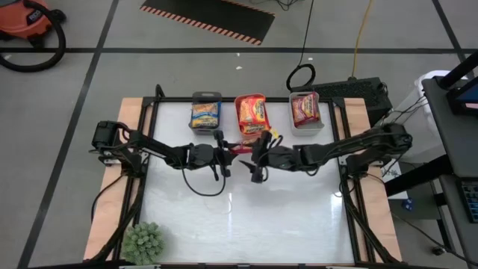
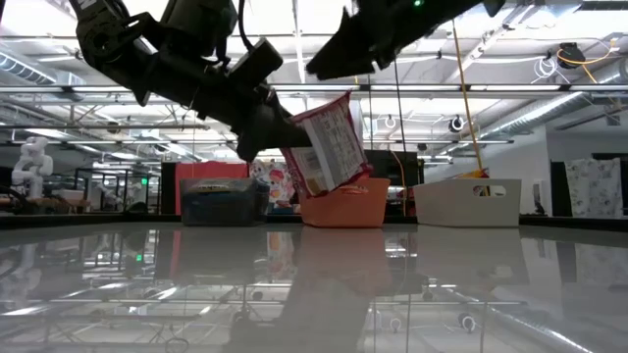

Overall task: Sort Maruchan noodles
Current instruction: Put the red noodle pack into the gray bin

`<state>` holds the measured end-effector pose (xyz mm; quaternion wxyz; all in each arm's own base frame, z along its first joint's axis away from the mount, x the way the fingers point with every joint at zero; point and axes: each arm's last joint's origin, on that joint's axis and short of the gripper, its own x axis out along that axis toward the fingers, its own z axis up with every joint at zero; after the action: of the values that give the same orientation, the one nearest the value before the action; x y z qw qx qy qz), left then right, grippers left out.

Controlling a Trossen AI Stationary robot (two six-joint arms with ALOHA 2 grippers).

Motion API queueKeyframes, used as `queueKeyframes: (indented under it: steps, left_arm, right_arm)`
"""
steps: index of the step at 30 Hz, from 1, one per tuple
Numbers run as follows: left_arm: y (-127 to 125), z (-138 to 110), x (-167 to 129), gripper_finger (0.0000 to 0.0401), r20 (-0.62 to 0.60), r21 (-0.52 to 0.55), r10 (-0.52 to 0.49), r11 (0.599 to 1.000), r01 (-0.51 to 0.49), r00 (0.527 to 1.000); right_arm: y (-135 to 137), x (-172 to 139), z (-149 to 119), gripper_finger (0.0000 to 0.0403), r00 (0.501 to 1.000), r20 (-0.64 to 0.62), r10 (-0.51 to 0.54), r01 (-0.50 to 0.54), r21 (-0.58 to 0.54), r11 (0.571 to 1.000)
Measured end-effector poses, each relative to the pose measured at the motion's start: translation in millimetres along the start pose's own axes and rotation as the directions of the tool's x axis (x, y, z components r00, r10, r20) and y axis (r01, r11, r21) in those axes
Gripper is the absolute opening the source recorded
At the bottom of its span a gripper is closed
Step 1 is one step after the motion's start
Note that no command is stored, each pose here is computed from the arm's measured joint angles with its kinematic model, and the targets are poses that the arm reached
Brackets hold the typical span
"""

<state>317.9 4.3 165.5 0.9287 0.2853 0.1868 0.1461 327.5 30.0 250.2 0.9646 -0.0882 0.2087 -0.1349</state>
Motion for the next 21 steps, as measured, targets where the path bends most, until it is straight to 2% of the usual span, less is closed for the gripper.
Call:
queueKeyframes:
  steps: [7, 15, 21]
  left_arm:
    - [-2, -4, 0, 0.0133, -0.037, 0.068, -0.027, 0.997, 0.029, 0.999]
    - [-4, -6, 0, 0.0133, -0.057, 0.078, -0.042, 0.996, 0.046, 0.997]
    - [-6, -7, -1, 0.0133, -0.066, 0.086, -0.051, 0.995, 0.057, 0.997]
  right_arm:
    - [19, 17, 0, 0.0283, 0.988, -0.124, -0.095, 0.070, -0.190, 0.979]
    - [17, 39, -22, 0.0271, 0.944, -0.302, -0.132, 0.048, -0.270, 0.962]
    - [15, 52, -34, 0.0251, 0.924, -0.341, -0.173, 0.056, -0.328, 0.943]
